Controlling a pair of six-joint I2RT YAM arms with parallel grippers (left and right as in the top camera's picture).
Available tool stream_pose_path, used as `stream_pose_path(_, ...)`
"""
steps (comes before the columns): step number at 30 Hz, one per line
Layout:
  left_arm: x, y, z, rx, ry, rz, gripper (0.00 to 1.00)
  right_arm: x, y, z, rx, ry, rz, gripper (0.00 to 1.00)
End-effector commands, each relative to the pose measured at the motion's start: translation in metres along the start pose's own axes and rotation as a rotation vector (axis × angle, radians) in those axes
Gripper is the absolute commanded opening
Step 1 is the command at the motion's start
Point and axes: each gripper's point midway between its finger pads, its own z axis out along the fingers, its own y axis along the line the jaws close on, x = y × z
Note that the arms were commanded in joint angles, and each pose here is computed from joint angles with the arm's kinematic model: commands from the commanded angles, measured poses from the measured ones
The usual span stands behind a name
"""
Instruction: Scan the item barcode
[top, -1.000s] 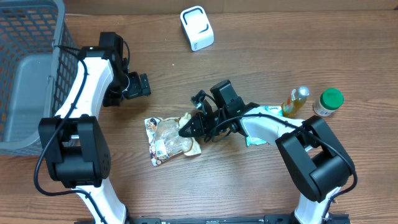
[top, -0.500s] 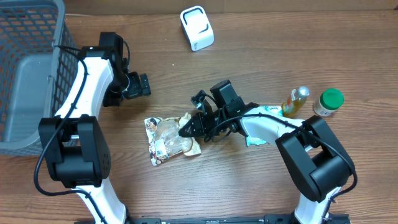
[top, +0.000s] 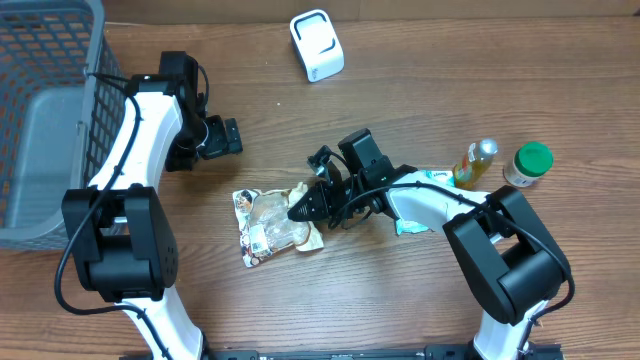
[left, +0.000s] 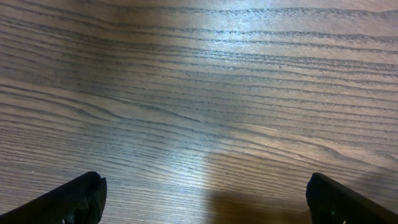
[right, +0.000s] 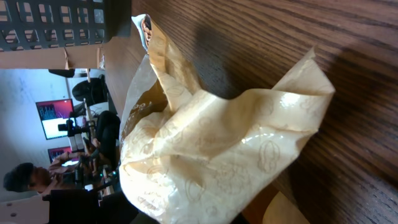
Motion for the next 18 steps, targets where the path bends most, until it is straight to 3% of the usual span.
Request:
stream_pose_path(1, -0.0039, -0.0023, -0.0104, 0.0, -0.033, 0.026, 1.0, -0.0011, 0.003, 0.0, -0.008, -0.001, -0.016, 0.09)
stream_pose_path(6, -0.0039, -0.0023, -0.0104, 0.0, -0.033, 0.026, 1.0, -0.0011, 0.003, 0.0, -0.008, -0.001, -0.016, 0.09)
stream_pose_path(9, -0.0039, -0.0023, -0.0104, 0.0, -0.033, 0.026, 0.99, -0.002, 0.0035, 0.0, -0.01, -0.004, -0.021, 0.04)
stream_pose_path(18, -0.0039, -0.0023, -0.0104, 0.0, -0.033, 0.026, 1.0, -0.0009, 0.003, 0.0, -0.008, 0.0, -0.015, 0.05)
